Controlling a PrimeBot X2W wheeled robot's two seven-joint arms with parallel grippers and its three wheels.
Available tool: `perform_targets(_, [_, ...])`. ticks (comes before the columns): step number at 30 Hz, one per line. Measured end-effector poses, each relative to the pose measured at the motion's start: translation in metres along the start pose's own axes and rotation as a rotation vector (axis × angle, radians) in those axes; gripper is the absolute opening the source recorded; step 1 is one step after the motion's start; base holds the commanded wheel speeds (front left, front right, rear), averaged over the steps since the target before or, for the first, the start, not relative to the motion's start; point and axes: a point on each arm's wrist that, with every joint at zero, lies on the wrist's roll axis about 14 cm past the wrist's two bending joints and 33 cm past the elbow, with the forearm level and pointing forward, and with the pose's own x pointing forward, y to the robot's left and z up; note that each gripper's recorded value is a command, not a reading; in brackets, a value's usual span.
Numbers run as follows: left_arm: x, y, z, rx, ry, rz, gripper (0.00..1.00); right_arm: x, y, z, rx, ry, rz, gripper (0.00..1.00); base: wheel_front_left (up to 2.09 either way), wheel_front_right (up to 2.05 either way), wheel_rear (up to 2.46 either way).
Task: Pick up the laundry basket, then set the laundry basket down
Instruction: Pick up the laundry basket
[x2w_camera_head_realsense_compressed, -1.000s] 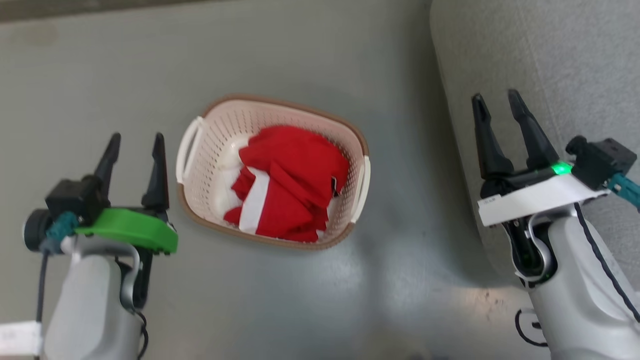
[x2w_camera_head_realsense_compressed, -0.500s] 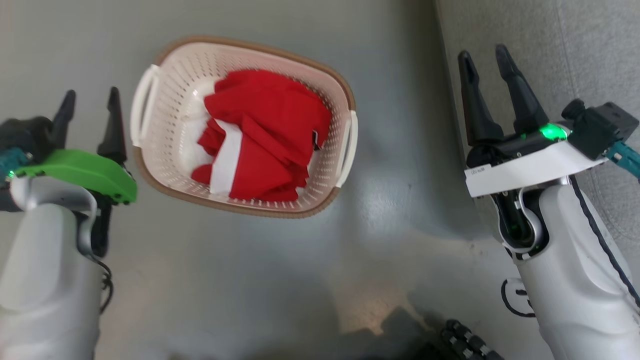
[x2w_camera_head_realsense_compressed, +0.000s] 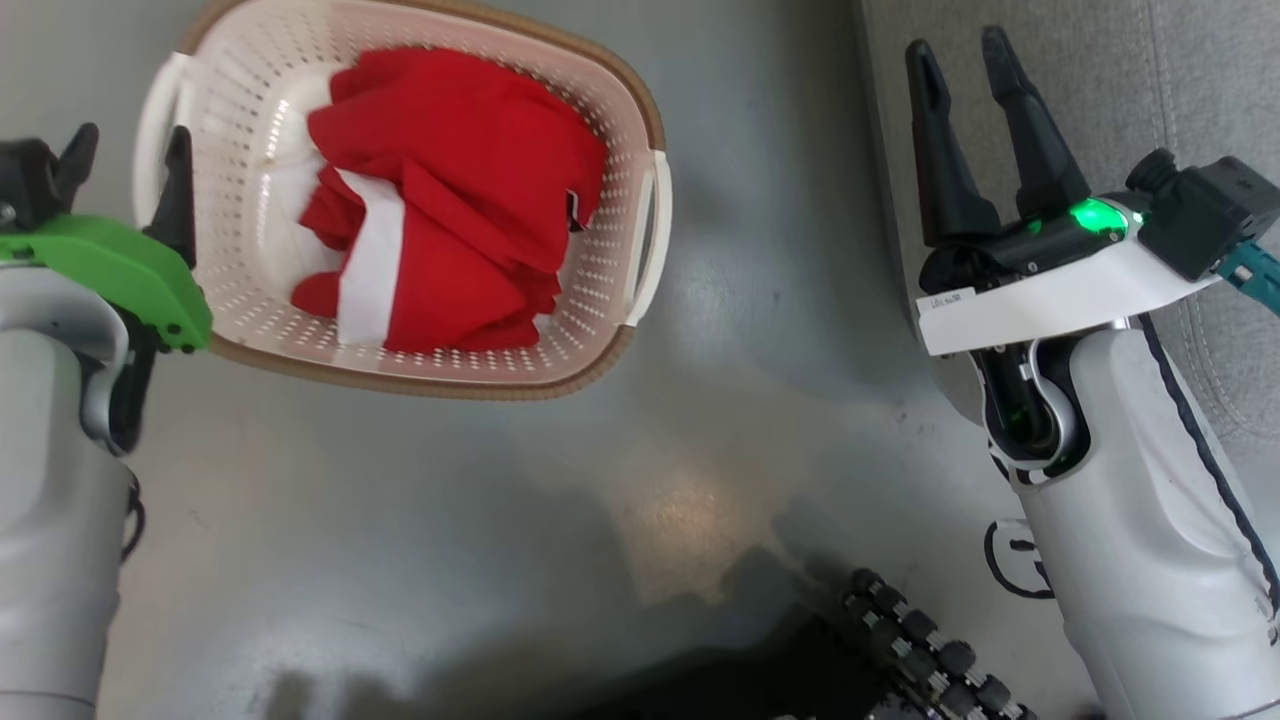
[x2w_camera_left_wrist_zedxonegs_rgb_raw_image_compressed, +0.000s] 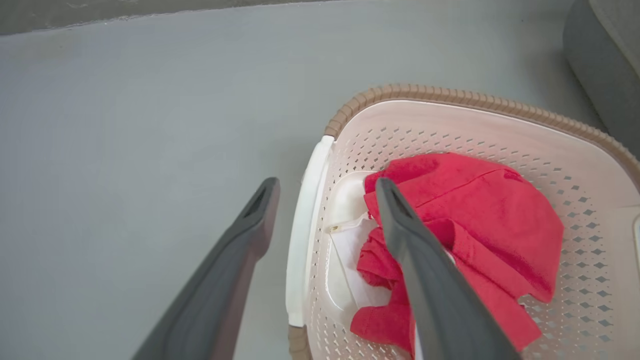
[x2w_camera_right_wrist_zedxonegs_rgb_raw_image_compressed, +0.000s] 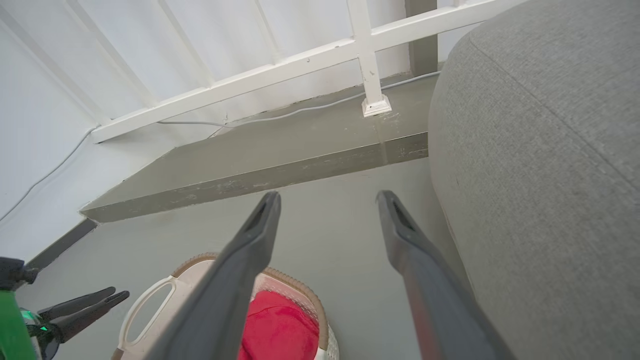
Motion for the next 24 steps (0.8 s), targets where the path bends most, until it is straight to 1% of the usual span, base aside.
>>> perform_targets(6, [0.018, 0.007, -0.025, 0.044, 0.097, -0.018, 1.00, 0.003, -0.011, -0.014, 0.000, 0.032, -0.025, 1.00, 0.00, 0.00, 0.00])
perform_targets(10, [0.028, 0.013, -0.034, 0.060, 0.133, -0.021, 1.00, 0.005, -0.016, -0.022, -0.003, 0.048, -0.034, 1.00, 0.00, 0.00, 0.00])
perform_targets(14, [0.037, 0.015, -0.046, 0.063, 0.182, -0.031, 1.00, 0.004, -0.021, -0.031, -0.001, 0.068, -0.048, 1.00, 0.00, 0.00, 0.00])
perform_targets(20, [0.044, 0.009, -0.070, 0.046, 0.259, -0.057, 1.00, 0.007, -0.026, -0.039, -0.007, 0.085, -0.057, 1.00, 0.00, 0.00, 0.00])
perform_targets(24, [0.046, 0.006, -0.078, 0.047, 0.281, -0.069, 1.00, 0.006, -0.026, -0.044, -0.006, 0.097, -0.057, 1.00, 0.00, 0.00, 0.00])
